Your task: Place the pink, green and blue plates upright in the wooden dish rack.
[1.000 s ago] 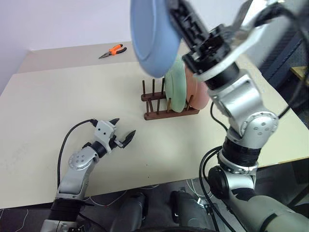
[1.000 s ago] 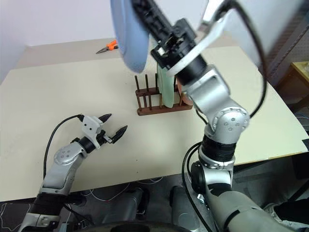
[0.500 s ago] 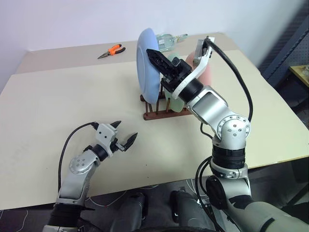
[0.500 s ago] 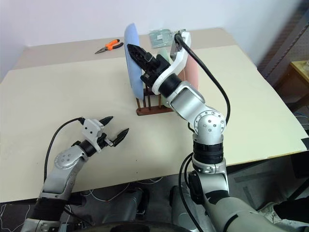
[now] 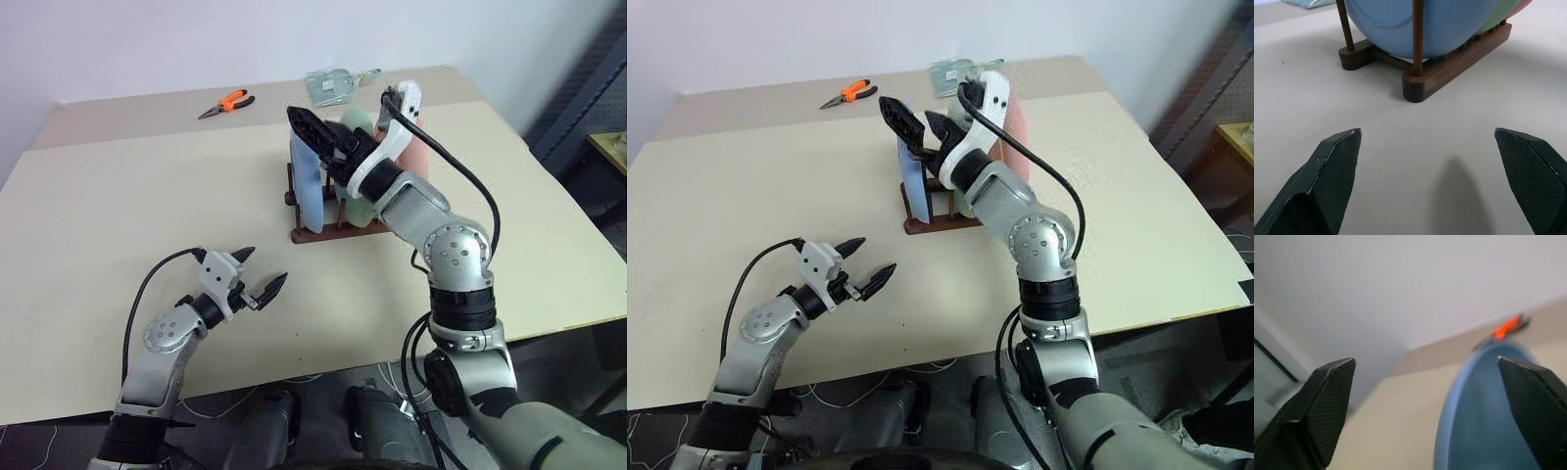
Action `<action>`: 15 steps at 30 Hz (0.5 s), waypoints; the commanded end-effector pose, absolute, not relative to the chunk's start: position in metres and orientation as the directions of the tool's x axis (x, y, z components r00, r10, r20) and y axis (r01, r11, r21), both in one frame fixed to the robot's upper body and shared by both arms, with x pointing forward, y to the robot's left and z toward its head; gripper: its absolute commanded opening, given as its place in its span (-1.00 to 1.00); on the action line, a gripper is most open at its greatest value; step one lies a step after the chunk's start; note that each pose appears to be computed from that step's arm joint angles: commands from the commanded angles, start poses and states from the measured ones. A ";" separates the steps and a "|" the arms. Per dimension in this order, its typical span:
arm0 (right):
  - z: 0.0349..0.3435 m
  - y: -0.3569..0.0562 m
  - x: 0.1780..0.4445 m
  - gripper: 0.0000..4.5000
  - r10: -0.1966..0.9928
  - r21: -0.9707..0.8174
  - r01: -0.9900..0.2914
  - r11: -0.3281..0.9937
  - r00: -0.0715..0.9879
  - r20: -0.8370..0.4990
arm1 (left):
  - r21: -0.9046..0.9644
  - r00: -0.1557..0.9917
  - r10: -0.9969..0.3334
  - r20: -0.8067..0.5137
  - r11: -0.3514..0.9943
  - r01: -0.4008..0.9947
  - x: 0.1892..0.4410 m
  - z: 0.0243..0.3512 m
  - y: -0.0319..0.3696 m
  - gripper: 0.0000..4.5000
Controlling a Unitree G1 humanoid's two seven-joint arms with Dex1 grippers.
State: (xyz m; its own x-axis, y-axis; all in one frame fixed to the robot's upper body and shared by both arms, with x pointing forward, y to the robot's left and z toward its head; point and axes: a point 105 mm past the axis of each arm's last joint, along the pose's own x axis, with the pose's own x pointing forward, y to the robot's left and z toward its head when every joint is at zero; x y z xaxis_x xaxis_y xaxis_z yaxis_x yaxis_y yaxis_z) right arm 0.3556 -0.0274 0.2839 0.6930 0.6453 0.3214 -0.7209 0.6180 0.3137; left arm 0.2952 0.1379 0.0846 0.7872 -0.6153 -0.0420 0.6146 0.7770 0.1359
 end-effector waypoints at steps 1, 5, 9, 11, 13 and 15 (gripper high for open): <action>0.330 -0.026 0.329 0.97 0.697 -0.020 -0.775 0.631 0.555 0.454 | 0.154 0.780 -0.625 0.005 0.771 0.617 0.294 0.099 0.133 1.00; 0.345 -0.059 0.322 0.97 0.684 -0.259 -0.658 0.707 0.544 0.486 | 0.164 0.798 -0.602 0.003 0.788 0.594 0.294 0.100 0.137 1.00; 0.342 -0.135 0.332 0.97 0.547 -0.291 -0.465 0.836 0.672 0.500 | 0.185 0.845 -0.535 -0.001 0.830 0.526 0.297 0.099 0.155 1.00; 0.325 -0.191 0.342 0.97 0.397 -0.262 -0.305 0.916 0.786 0.473 | 0.205 0.862 -0.506 -0.008 0.843 0.497 0.298 0.096 0.165 1.00; 0.296 -0.239 0.347 0.97 0.266 -0.258 -0.171 0.951 0.879 0.396 | 0.213 0.875 -0.484 -0.009 0.854 0.475 0.299 0.095 0.171 1.00; 0.253 -0.267 0.346 0.97 0.214 -0.273 -0.139 0.952 0.939 0.270 | 0.215 0.888 -0.460 -0.010 0.866 0.451 0.301 0.093 0.177 1.00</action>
